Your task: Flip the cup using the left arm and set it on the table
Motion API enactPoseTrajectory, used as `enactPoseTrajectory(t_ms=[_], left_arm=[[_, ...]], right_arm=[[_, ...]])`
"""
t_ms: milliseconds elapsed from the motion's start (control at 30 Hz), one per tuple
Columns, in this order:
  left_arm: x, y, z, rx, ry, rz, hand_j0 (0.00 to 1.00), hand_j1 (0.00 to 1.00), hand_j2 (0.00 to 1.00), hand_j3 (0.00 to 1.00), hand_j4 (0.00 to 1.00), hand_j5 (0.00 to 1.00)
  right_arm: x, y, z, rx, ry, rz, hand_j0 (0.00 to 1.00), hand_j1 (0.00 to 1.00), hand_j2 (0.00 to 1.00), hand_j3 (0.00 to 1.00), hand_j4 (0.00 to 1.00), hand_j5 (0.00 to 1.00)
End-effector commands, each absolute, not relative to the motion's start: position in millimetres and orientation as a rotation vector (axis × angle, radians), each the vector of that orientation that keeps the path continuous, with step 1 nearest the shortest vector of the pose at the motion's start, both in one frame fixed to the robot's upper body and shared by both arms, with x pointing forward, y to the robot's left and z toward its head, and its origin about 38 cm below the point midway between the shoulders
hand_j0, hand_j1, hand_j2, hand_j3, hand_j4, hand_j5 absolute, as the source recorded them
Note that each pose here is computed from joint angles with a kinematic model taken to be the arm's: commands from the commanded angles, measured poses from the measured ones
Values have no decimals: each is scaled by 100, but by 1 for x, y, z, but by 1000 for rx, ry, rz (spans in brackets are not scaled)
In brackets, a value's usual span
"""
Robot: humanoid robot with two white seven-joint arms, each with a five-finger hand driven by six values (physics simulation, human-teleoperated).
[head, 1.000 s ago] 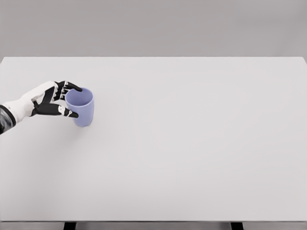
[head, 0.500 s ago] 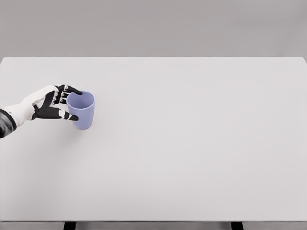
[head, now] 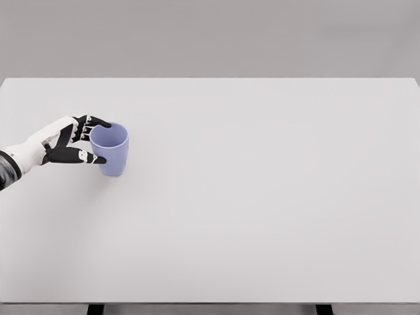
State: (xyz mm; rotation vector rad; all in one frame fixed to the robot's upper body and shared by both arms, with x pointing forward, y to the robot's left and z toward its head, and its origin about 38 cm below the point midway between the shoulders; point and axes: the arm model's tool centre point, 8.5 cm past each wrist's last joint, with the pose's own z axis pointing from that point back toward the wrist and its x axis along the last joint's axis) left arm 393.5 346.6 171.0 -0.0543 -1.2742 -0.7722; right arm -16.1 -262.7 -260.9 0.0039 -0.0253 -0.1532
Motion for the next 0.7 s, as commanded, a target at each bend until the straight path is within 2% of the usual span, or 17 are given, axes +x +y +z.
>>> enactPoseTrajectory(t_ms=[0, 200, 667], left_arm=[[393, 347, 171, -56, -1275, -772, 72, 72, 72, 72, 72, 72], [394, 348, 172, -52, -1276, -771, 78, 78, 78, 78, 78, 78], [386, 351, 168, -58, -1272, -753, 78, 78, 78, 78, 78, 78]], right_arm=[[-16, -263, -261, 4, -25, -153, 100, 100, 100, 100, 100, 100], [-16, -263, -261, 4, -26, -153, 100, 100, 100, 100, 100, 100], [-16, -263, -261, 4, -26, -153, 100, 100, 100, 100, 100, 100]])
